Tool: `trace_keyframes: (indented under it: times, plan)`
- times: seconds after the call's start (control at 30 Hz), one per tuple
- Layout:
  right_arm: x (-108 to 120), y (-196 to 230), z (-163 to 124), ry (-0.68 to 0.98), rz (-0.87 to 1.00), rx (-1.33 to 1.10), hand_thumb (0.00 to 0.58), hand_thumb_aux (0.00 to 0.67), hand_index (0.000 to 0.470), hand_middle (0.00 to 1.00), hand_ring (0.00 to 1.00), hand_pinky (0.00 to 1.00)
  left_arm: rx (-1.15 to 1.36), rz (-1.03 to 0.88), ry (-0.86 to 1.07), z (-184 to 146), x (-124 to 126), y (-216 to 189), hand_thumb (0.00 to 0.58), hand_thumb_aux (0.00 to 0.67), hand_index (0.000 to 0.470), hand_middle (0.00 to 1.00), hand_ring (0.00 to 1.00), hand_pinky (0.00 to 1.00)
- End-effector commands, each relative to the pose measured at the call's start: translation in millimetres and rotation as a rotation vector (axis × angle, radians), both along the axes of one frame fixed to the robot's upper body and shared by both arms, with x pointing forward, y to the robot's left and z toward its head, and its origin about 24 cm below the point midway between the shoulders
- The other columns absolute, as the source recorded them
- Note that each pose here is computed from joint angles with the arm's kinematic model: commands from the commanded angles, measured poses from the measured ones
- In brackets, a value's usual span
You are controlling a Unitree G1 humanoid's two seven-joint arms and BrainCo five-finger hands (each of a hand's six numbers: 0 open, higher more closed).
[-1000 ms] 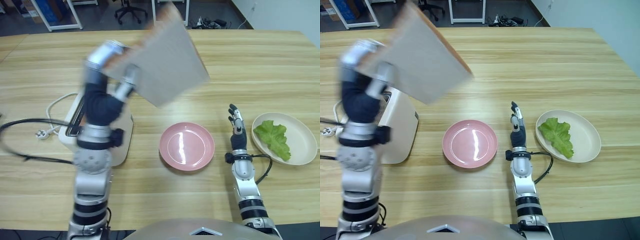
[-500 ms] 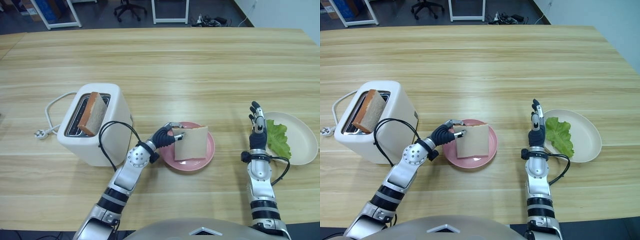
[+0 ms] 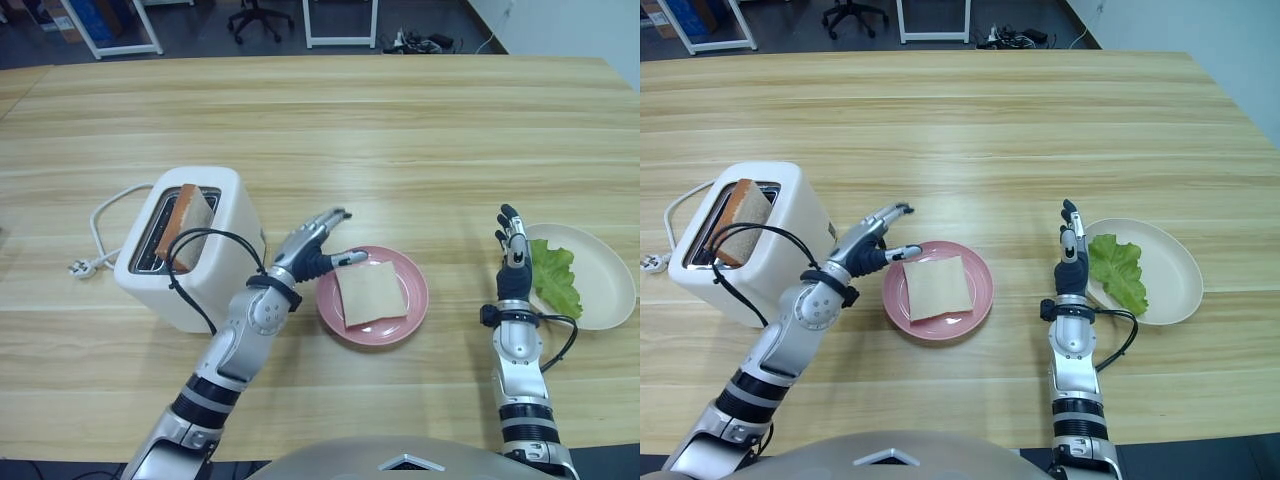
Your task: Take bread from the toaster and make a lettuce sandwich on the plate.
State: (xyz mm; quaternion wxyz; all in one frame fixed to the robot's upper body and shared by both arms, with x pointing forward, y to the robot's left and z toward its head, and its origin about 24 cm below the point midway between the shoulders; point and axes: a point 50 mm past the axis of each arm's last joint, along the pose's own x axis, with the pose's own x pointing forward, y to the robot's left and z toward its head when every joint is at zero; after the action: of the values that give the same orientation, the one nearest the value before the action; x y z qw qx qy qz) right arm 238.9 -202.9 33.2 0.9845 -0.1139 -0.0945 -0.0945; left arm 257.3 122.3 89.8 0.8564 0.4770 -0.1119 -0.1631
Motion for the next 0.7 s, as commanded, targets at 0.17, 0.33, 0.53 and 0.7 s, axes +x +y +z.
trace_keyframes:
  times: [0.17, 0.33, 0.53, 0.7]
  plan:
    - [-1.2, -9.7, 45.8, -0.181, 0.004, -0.301, 0.0, 0.0, 0.0, 0.0, 0.0, 0.0, 0.039, 0.129, -0.499, 44.1, -9.6, 16.8, 0.0, 0.0, 0.0, 0.0, 0.0, 0.0]
    - [-19.4, -85.5, 129.5, -0.375, -0.357, -0.729, 0.0, 0.0, 0.0, 0.0, 0.0, 0.0, -0.364, 0.136, -0.264, 8.3, -16.8, 13.2, 0.0, 0.0, 0.0, 0.0, 0.0, 0.0]
    - [-5.3, -131.9, 106.3, -0.068, -0.354, -1.267, 0.0, 0.0, 0.0, 0.0, 0.0, 0.0, -0.452, 0.187, -0.173, -10.0, -24.3, 21.3, 0.0, 0.0, 0.0, 0.0, 0.0, 0.0]
    - [6.6, -141.7, 46.4, 0.149, -0.155, -1.455, 0.0, 0.0, 0.0, 0.0, 0.0, 0.0, -0.47, 0.181, -0.171, -10.2, -23.7, 16.0, 0.0, 0.0, 0.0, 0.0, 0.0, 0.0]
